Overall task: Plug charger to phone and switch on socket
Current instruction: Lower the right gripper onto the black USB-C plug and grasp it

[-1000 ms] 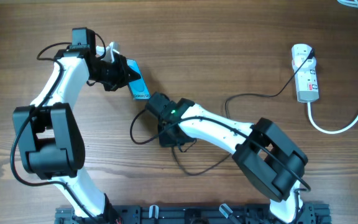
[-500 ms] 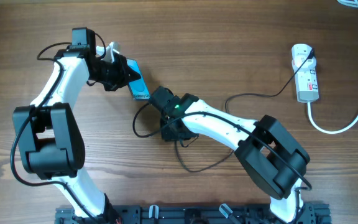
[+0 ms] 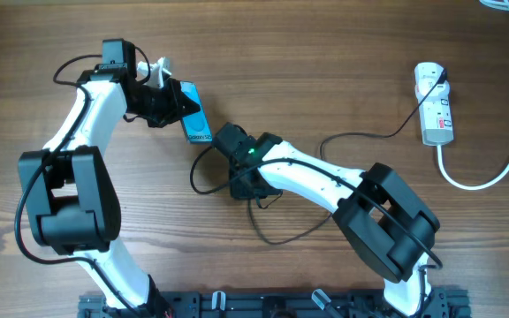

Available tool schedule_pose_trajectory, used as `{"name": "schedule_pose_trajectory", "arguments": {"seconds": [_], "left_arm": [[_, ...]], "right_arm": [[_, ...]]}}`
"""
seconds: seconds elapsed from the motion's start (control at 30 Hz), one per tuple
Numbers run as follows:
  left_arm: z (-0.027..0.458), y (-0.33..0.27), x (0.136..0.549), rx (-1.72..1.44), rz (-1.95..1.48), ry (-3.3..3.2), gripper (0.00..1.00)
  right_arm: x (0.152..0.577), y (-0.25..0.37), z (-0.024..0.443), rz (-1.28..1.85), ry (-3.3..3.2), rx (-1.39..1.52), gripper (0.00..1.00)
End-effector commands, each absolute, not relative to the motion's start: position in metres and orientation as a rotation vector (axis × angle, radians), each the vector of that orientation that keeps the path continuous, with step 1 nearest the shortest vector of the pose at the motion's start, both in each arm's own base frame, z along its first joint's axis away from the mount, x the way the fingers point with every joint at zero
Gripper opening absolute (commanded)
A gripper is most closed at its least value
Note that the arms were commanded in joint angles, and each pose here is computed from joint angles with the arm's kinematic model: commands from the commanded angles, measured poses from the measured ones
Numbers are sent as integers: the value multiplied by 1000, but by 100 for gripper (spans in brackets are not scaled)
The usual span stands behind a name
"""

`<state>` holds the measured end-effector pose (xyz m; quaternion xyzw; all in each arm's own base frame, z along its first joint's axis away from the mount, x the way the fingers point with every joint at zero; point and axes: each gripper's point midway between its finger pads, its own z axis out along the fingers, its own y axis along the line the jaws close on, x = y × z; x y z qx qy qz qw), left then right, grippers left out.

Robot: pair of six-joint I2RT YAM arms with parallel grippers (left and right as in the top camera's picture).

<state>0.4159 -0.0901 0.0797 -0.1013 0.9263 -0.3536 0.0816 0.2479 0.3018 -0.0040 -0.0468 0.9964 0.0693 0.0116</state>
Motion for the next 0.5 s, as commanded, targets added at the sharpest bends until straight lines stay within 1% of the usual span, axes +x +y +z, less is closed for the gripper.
{"name": "schedule_pose_trajectory", "arguments": {"seconds": [0.0,0.03,0.1,0.13,0.2,0.27,0.3,0.33,0.47], "left_arm": [[87,-98,417,-210,-1146,2724,4],[87,-98,417,-210,-1145,2724,4],[87,-98,417,-211,-1147,2724,4],[87,-98,417,-211,-1147,2724,4],[87,-99,417,-211,-1147,2725,4],[87,-99,417,-211,-1148,2724,4],[88,-99,417,-209,-1157,2721,4],[89,-101,417,-205,-1174,2716,4],[91,-102,416,-199,-1189,2710,4]], "right_arm": [[246,299,-15,174,3123,-147,20],[246,299,-15,180,3127,-148,29],[246,299,-15,180,3127,-148,31],[246,299,-15,180,3127,-148,30],[246,299,-15,179,3126,-148,22],[246,298,-15,174,3124,-147,20],[248,297,-16,161,3116,-145,15],[248,297,-16,161,3117,-145,4],[245,301,-16,192,3127,-192,4]]}}
